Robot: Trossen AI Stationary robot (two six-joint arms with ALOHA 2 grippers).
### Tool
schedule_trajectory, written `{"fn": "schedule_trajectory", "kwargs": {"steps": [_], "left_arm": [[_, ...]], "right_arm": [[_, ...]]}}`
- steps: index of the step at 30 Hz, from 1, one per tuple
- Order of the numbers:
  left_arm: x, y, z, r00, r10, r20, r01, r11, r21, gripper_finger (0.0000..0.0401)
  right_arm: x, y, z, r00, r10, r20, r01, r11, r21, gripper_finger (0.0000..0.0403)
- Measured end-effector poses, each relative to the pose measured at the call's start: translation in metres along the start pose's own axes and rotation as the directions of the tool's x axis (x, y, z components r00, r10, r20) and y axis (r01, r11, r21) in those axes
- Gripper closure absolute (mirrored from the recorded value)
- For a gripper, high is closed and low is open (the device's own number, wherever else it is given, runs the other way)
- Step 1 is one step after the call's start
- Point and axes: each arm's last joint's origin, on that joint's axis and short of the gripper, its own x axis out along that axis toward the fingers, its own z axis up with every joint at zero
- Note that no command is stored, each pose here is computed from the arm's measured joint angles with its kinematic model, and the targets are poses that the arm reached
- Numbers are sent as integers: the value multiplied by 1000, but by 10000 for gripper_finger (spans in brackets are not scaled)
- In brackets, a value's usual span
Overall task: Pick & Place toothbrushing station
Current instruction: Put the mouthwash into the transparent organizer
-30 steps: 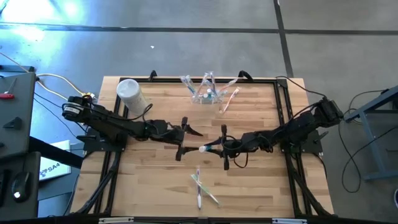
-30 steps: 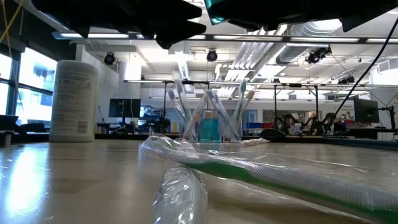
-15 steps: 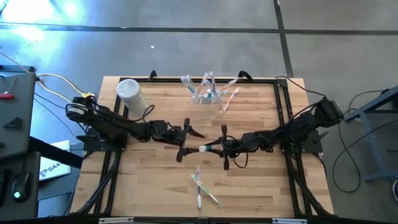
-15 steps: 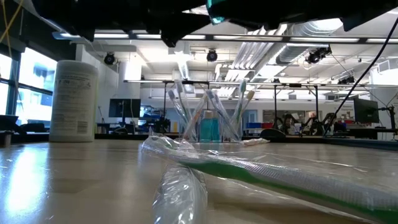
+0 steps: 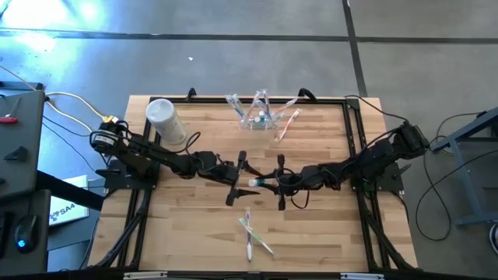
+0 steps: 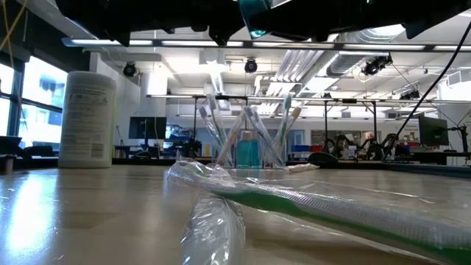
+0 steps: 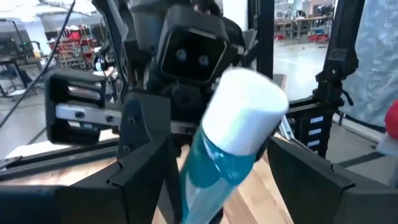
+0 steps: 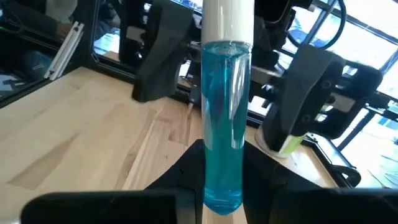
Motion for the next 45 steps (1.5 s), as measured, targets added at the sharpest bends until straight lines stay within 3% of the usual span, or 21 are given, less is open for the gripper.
{"fn": "schedule_trajectory", "kwargs": {"steps": [14,18,27,33,37,41,45], "left_arm": [[0,0,-4,999,1,-48,2,998,66,138],[0,0,-5,999,2,-50,2,998,66,179],[0,0,-5,999,9,-49,-5,997,75,325],[0,0,-5,999,9,-53,-5,996,90,328],[0,0,-6,998,16,-62,-12,998,68,336],[-1,0,-7,997,23,-67,-20,999,46,338],[-2,1,-12,989,66,-135,-66,998,3,338]], "right_arm": [[0,0,-1,1000,5,-10,-5,1000,-3,344],[0,1,-1,1000,7,-10,-7,1000,-2,344],[0,1,-1,1000,4,-14,-4,1000,15,344],[0,0,-3,999,8,-31,-7,1000,21,343],[0,0,-6,998,13,-60,-11,999,30,283],[-2,1,-14,988,32,-154,-24,998,55,204],[-9,0,-17,970,21,-244,-14,999,30,149]]}}
